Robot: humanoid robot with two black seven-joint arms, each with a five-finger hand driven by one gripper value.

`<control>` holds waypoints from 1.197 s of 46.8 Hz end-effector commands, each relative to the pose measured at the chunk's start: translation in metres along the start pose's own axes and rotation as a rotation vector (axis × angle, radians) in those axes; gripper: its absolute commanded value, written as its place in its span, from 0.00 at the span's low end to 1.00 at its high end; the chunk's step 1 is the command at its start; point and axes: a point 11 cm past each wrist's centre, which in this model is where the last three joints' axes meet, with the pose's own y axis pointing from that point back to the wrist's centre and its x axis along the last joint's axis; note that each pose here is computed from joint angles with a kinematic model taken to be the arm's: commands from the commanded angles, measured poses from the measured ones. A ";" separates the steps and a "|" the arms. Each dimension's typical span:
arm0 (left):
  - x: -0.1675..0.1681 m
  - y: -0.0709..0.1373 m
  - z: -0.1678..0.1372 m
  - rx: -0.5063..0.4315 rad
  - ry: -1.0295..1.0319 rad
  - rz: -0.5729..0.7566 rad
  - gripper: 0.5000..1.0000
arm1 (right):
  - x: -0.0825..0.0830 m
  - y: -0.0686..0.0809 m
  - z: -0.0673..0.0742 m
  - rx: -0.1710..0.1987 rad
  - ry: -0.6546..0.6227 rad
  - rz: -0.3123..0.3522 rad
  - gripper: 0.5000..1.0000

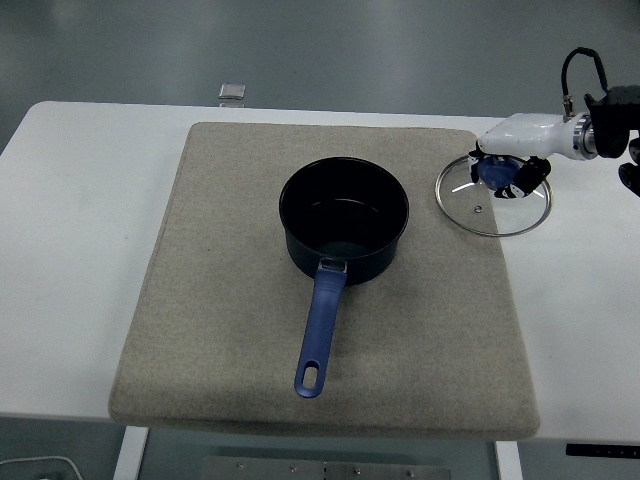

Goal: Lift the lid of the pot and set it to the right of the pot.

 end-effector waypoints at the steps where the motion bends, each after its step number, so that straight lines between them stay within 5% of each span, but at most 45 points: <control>1: 0.000 0.000 0.000 0.000 0.000 0.000 1.00 | 0.000 -0.001 -0.001 0.003 -0.035 0.019 0.00; 47: 0.000 0.000 0.000 0.000 0.000 0.000 1.00 | -0.009 -0.005 -0.004 0.014 -0.077 0.042 0.00; 48: 0.000 0.000 0.000 0.000 0.000 0.000 1.00 | -0.009 -0.006 -0.005 0.016 -0.076 0.043 0.03; 50: 0.000 0.000 0.000 0.000 0.000 0.000 1.00 | -0.008 -0.005 -0.004 0.014 -0.077 0.046 0.43; 52: 0.000 0.000 0.000 0.000 0.000 0.000 1.00 | -0.007 -0.005 -0.004 0.015 -0.084 0.050 0.65; 56: 0.000 0.000 0.000 0.000 0.000 0.000 1.00 | -0.006 -0.005 -0.005 0.017 -0.107 0.065 0.79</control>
